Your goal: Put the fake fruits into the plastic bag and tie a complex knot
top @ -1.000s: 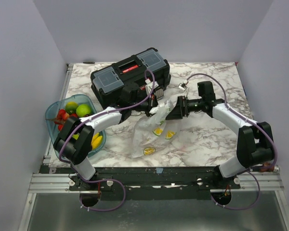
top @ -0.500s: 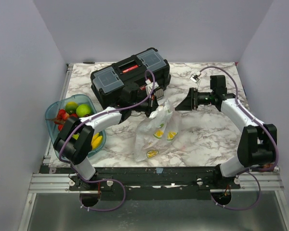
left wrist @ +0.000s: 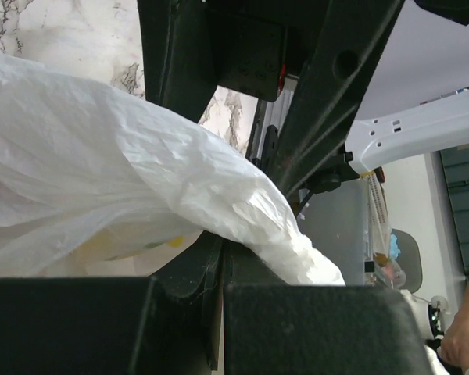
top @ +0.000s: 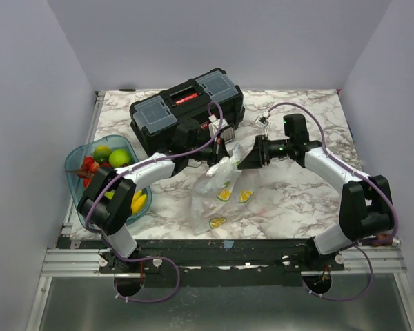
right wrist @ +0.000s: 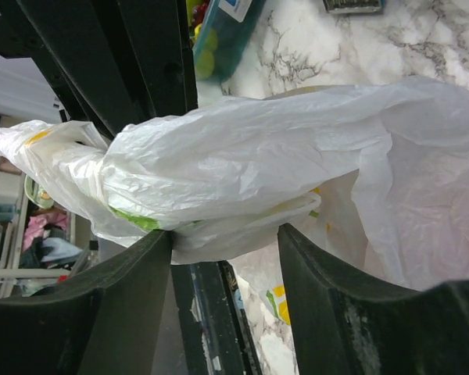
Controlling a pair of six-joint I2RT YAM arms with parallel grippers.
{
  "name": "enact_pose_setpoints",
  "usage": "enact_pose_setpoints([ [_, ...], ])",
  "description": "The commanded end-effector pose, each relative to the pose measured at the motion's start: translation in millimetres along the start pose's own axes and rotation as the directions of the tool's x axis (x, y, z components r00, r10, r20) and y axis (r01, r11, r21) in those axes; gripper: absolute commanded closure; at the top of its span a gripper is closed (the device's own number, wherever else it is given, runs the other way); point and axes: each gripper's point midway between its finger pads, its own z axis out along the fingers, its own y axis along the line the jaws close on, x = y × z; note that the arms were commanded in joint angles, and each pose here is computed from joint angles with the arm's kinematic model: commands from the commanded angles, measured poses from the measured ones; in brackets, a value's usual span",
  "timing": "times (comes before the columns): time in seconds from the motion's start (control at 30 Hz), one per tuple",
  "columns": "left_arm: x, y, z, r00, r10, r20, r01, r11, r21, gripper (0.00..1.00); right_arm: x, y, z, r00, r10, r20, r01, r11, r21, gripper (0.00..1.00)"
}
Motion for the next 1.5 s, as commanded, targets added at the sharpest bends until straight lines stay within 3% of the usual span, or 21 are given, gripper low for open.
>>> enact_pose_setpoints([
  [0.0, -14, -14, 4, 0.999, 0.050, 0.009, -0.051, 0.997, 0.057, 1.00, 10, 4, 12, 1.000, -0.002, -0.014, 0.002, 1.000, -0.025, 0.37],
  [0.23, -6, -23, 11, 0.999, 0.045, -0.021, -0.043, 0.993, 0.107, 1.00, -9, 19, 31, 1.000, -0.012, 0.024, 0.014, 0.996, -0.094, 0.25],
  [0.63, 2, -6, 19, 0.999, 0.014, -0.035, -0.012, 0.998, 0.060, 1.00, -20, 36, 47, 0.997, 0.011, 0.078, -0.003, 0.994, -0.108, 0.22],
  [0.87, -22, 5, -4, 0.997, -0.016, 0.076, 0.013, 0.999, 0.033, 1.00, 15, 29, 30, 0.999, 0.031, 0.038, -0.030, 0.999, -0.027, 0.20],
  [1.03, -36, -23, -6, 0.992, -0.057, 0.117, 0.040, 0.989, 0.145, 1.00, 23, 29, 31, 0.993, 0.086, 0.079, -0.082, 0.995, -0.050, 0.19],
  [1.23, -19, -37, 9, 0.996, -0.079, 0.044, 0.069, 0.979, 0.193, 1.00, -6, 31, 38, 0.984, 0.077, 0.158, -0.067, 0.996, -0.067, 0.18],
  [1.47, 11, -19, 19, 0.990, -0.137, -0.028, 0.140, 0.977, 0.160, 1.00, -31, 42, 45, 0.973, 0.055, 0.226, -0.035, 0.995, -0.090, 0.18],
])
